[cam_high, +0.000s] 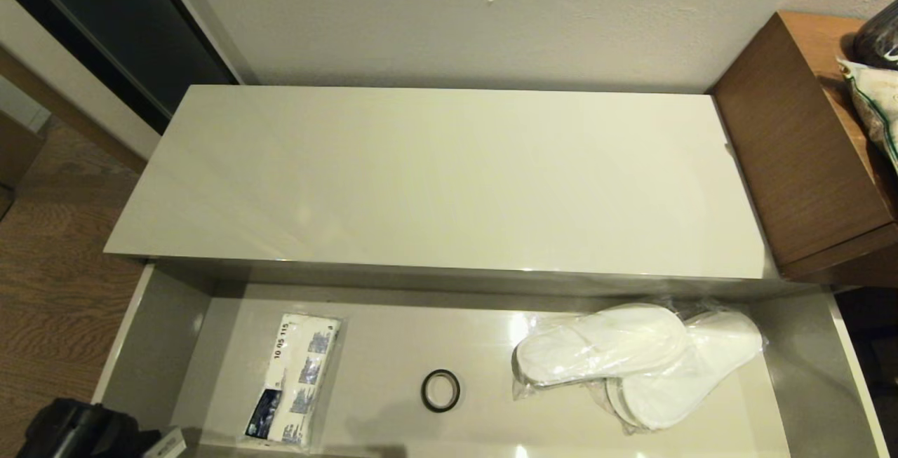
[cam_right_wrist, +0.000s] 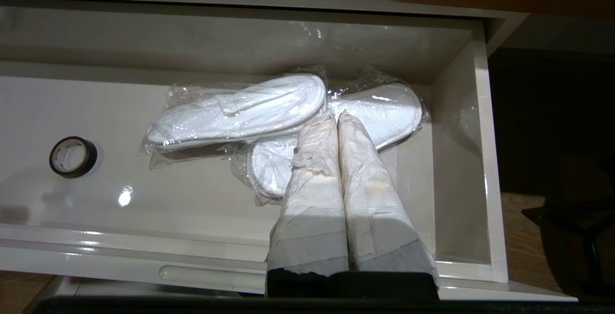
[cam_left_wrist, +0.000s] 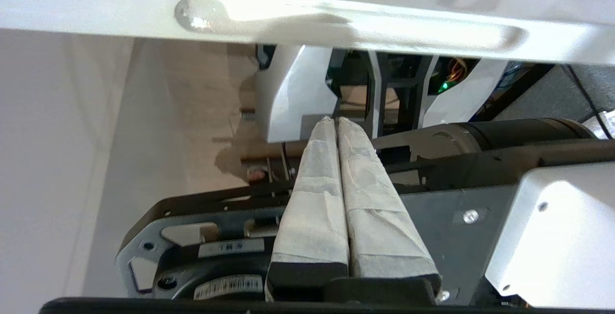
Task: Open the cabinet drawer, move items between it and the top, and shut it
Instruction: Close the drawer
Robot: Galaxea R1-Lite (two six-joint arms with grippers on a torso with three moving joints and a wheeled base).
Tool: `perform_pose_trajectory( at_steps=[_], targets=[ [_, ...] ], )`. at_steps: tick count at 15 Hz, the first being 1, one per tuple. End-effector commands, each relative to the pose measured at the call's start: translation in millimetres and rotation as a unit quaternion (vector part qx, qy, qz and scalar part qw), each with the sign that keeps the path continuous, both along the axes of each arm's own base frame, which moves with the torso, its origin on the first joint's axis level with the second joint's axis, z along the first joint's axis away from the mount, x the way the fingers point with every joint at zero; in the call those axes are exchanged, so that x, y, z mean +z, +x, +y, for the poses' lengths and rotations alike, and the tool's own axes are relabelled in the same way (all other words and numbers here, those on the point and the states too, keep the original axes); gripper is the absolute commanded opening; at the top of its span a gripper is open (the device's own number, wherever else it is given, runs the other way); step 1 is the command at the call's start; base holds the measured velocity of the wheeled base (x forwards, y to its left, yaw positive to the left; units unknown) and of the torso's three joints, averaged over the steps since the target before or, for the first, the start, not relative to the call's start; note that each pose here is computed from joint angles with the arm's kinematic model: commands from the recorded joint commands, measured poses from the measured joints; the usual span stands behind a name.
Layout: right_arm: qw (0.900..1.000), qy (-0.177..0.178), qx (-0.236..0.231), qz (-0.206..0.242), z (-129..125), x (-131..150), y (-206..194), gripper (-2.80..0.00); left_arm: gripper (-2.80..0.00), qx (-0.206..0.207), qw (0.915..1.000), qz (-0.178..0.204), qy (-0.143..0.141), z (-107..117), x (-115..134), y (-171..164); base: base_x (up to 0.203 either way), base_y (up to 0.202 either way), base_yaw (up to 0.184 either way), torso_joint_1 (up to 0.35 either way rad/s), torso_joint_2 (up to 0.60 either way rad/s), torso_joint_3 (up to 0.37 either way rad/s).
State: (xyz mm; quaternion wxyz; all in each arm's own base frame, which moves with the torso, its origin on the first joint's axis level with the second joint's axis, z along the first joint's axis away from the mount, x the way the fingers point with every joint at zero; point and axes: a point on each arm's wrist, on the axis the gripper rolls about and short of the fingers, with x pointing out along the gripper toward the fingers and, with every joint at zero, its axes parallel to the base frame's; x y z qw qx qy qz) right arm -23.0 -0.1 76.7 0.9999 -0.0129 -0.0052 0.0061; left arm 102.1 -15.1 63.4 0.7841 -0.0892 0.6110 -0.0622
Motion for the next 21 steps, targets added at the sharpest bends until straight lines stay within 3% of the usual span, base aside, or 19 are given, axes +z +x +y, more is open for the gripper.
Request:
perform_pose_trajectory(
  at_steps=[1,5,8,11,13,16,19,21],
  targets=[
    [1.000,0.000,0.001,0.001,0,0,0,-2.80,-2.80,0.006,0.9993,0.038,0.003,-1,-13,6,0.000,0.000,0.000,0.000,0.00,0.000],
    [1.000,0.000,0.001,0.001,0,0,0,-2.80,-2.80,0.047,0.9988,0.013,0.005,-1,-24,20,0.000,0.000,0.000,0.000,0.00,0.000],
    [1.000,0.000,0.001,0.001,0,0,0,-2.80,-2.80,0.104,0.9935,-0.046,-0.002,-2,-20,34,0.000,0.000,0.000,0.000,0.00,0.000],
    [1.000,0.000,0.001,0.001,0,0,0,-2.80,-2.80,0.177,0.9771,-0.119,-0.006,-2,-11,52,0.000,0.000,0.000,0.000,0.00,0.000],
    [1.000,0.000,0.001,0.001,0,0,0,-2.80,-2.80,0.217,0.9660,-0.141,-0.013,-4,-4,66,0.000,0.000,0.000,0.000,0.00,0.000],
    [1.000,0.000,0.001,0.001,0,0,0,-2.80,-2.80,0.279,0.9485,-0.147,-0.032,-10,11,97,0.000,0.000,0.000,0.000,0.00,0.000],
    [1.000,0.000,0.001,0.001,0,0,0,-2.80,-2.80,0.346,0.9280,-0.127,-0.053,-17,39,128,0.000,0.000,0.000,0.000,0.00,0.000],
    [1.000,0.000,0.001,0.001,0,0,0,-2.80,-2.80,0.366,0.9193,-0.128,-0.066,-19,56,136,0.000,0.000,0.000,0.000,0.00,0.000]
  ],
)
